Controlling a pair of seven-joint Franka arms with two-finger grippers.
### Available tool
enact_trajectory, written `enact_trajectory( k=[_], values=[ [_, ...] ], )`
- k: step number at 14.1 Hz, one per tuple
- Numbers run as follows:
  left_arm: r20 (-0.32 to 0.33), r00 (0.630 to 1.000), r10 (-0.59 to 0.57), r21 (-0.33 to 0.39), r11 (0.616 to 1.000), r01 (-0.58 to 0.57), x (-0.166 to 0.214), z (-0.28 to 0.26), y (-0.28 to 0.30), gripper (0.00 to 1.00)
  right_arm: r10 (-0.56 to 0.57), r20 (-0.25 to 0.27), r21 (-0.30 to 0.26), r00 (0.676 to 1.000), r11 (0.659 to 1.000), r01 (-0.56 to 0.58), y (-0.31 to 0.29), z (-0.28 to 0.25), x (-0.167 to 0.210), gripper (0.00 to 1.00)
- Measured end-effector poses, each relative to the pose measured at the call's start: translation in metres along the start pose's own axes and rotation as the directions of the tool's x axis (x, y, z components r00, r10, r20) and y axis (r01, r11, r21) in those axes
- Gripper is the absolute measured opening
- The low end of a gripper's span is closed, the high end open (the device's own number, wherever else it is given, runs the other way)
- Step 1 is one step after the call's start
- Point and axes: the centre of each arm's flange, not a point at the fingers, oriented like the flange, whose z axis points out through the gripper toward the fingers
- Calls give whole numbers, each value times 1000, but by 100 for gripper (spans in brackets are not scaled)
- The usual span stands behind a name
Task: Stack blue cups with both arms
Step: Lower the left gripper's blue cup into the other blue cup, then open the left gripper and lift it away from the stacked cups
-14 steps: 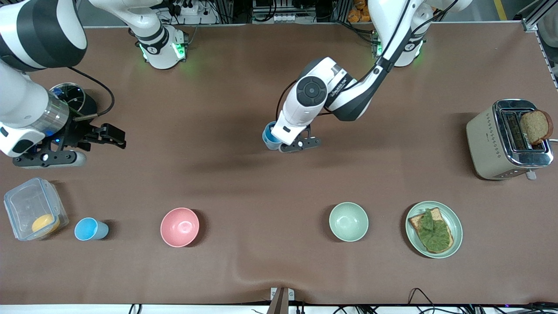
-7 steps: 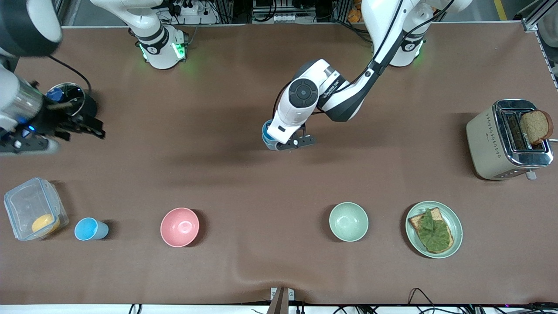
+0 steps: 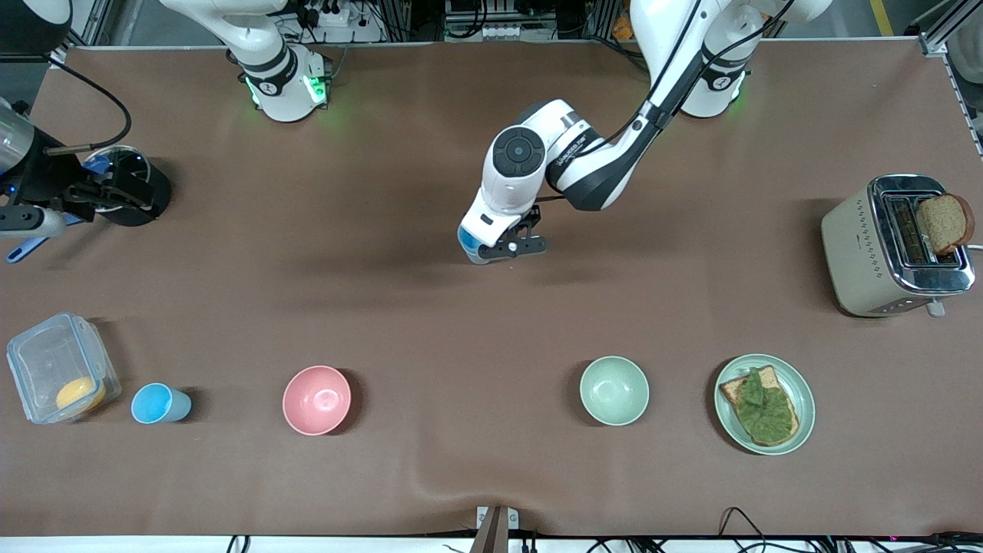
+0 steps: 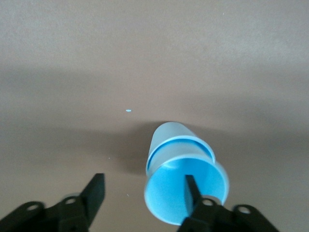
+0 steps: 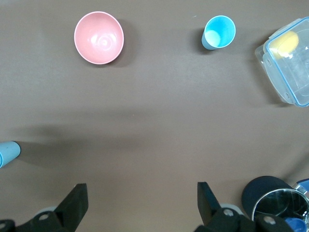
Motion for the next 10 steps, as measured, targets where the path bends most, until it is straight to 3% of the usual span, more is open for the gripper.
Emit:
enact_trajectory(
  k=[2,4,6,10],
  values=[
    [-26,1000,-16,-17,1000,16,14,-15,-2,99,-15,1,-2,1000,1000,15,-8,0,0,100],
    [-80,996,-45,-32,999,43,43,-40,-16,100,-37,0,-8,999,999,37,-19,0,-1,100],
    [-137,989,-62,6,998,63,78,-69,-46,100,-61,-1,-21,998,998,61,-31,0,-1,100],
    [-159,986,-58,80,994,71,130,-141,-118,100,-83,4,-34,997,996,84,-43,1,-2,100]
  ],
)
